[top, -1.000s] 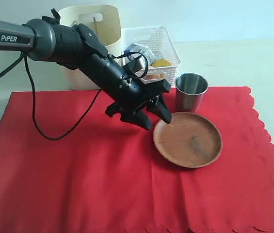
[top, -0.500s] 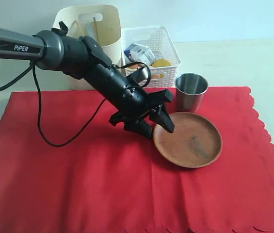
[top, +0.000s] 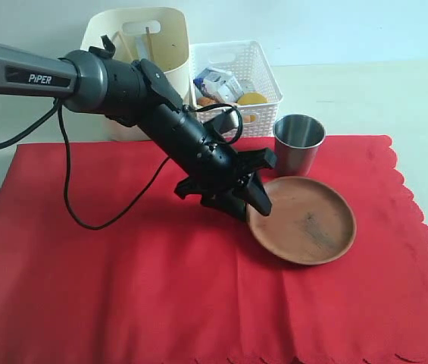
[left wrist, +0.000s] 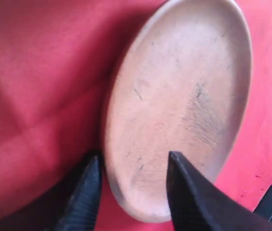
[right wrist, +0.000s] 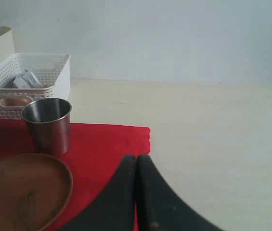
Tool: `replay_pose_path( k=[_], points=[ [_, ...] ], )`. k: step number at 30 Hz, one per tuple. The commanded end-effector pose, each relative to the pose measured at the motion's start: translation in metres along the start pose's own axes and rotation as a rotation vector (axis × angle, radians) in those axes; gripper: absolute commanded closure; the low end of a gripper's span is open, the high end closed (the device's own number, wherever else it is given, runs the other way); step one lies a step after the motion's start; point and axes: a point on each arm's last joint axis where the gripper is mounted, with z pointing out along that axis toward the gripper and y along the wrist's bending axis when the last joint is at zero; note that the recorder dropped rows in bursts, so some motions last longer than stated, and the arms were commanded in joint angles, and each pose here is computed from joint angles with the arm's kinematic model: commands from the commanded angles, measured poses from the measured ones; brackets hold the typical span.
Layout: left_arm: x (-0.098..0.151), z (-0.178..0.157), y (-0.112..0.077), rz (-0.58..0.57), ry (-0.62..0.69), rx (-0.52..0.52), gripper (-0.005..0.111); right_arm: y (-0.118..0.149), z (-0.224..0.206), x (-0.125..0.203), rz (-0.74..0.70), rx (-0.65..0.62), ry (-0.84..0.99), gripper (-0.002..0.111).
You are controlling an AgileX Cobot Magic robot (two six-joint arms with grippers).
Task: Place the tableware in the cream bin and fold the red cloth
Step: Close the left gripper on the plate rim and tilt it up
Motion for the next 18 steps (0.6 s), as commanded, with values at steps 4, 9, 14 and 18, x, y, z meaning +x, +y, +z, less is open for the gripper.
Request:
replay_pose_path(
  k=[4,9,14,18],
  points=[
    [-0.0034,-0.0009,-0.0003,0.000,-0.043,-0.017,0.100,-0.0005,0.0000,0.0002,-0.002,0.008,-0.014,0.108],
    [-0.0041,-0.0009,0.0000,-0.021,-0.051,-0.019,0.107,-0.0005,0.0000,0.0002,-0.002,0.008,-0.014,0.108],
    [-0.0025,-0.0015,-0.0013,-0.025,-0.034,-0.012,0.107,-0.0005,0.0000,0.0002,-0.002,0.008,-0.014,0.108],
    [-0.0032,-0.0018,-0.0018,-0.052,-0.038,-0.010,0.107,-0.0005,0.0000,0.0002,-0.002,0.008,-0.014,0.108]
  ],
)
